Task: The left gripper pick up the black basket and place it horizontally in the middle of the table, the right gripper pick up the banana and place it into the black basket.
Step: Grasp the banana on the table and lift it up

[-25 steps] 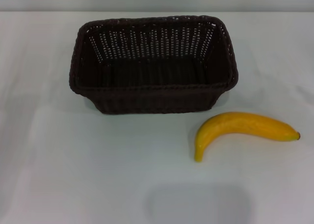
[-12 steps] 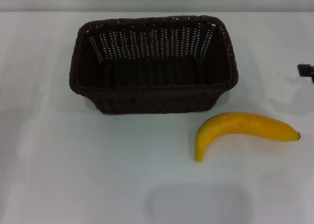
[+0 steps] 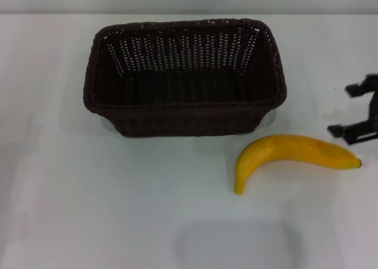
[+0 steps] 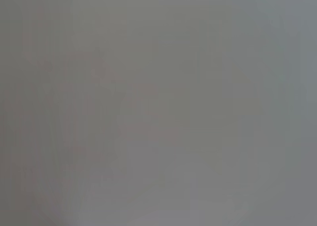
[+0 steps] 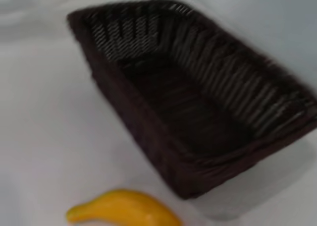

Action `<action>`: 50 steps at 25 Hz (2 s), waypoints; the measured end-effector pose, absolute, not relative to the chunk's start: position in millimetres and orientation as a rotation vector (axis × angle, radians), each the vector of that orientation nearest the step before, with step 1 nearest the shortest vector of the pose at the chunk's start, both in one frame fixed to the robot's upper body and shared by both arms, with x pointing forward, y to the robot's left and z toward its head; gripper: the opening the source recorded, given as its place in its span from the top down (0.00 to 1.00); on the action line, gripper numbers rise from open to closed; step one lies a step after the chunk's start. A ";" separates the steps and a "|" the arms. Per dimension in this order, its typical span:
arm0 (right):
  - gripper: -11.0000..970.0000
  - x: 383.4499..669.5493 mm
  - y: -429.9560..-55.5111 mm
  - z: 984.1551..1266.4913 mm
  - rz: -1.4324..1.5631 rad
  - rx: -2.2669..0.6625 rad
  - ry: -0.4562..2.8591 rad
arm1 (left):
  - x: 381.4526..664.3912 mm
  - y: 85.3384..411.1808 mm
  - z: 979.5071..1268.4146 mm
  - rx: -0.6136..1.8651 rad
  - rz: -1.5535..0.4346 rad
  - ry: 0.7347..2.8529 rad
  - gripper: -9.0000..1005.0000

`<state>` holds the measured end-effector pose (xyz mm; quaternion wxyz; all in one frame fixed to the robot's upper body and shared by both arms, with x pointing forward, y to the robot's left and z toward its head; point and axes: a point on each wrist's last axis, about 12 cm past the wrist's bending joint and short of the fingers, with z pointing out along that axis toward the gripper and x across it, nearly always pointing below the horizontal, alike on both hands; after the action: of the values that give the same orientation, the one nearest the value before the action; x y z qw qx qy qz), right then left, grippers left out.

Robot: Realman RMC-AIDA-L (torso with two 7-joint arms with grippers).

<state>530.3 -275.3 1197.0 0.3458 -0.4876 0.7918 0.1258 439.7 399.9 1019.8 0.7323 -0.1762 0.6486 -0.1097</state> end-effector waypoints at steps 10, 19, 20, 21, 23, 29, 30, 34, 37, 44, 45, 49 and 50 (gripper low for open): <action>0.13 543.7 -250.0 1161.0 0.361 -1.360 2.118 | 443.5 394.2 1018.1 -0.402 -0.261 1.425 0.25; 0.21 557.8 -233.7 1135.9 0.327 -1.406 2.141 | 441.5 394.7 1017.2 -0.409 -0.257 1.426 0.25; 0.21 558.2 -232.0 1134.2 0.318 -1.417 2.143 | 441.9 394.4 1017.3 -0.408 -0.258 1.425 0.25; 0.22 558.5 -231.3 1132.8 0.313 -1.422 2.148 | 442.3 394.1 1017.4 -0.409 -0.260 1.424 0.25; 0.24 560.0 -229.7 1130.4 0.313 -1.428 2.158 | 443.0 392.1 1017.1 -0.414 -0.270 1.420 0.25; 0.29 564.7 -227.9 1122.6 0.328 -1.422 2.186 | 444.6 390.1 1017.2 -0.426 -0.275 1.410 0.25; 0.30 565.3 -227.9 1122.3 0.326 -1.419 2.185 | 444.8 390.1 1017.4 -0.426 -0.276 1.408 0.25; 0.42 567.1 -229.3 1121.5 0.310 -1.398 2.180 | 444.8 390.3 1017.6 -0.429 -0.279 1.406 0.25; 0.49 567.5 -230.4 1122.1 0.309 -1.396 2.182 | 444.7 390.2 1017.6 -0.432 -0.279 1.403 0.25; 0.49 561.7 -242.9 1132.9 0.386 -1.470 2.193 | 445.1 390.2 1017.9 -0.433 -0.279 1.401 0.25; 0.49 559.2 -246.2 1136.6 0.421 -1.497 2.182 | 445.1 390.3 1018.0 -0.433 -0.279 1.400 0.25; 0.48 548.8 -263.5 1164.7 0.658 -1.520 2.041 | 444.9 390.5 1018.0 -0.435 -0.279 1.400 0.25; 0.48 547.5 -266.3 1172.9 0.712 -1.498 1.989 | 444.9 390.5 1018.1 -0.435 -0.280 1.399 0.25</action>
<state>547.5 -266.3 1172.9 0.2726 -0.5565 0.7389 0.2647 444.9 390.5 1018.1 0.7345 -0.1979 0.6365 -0.1272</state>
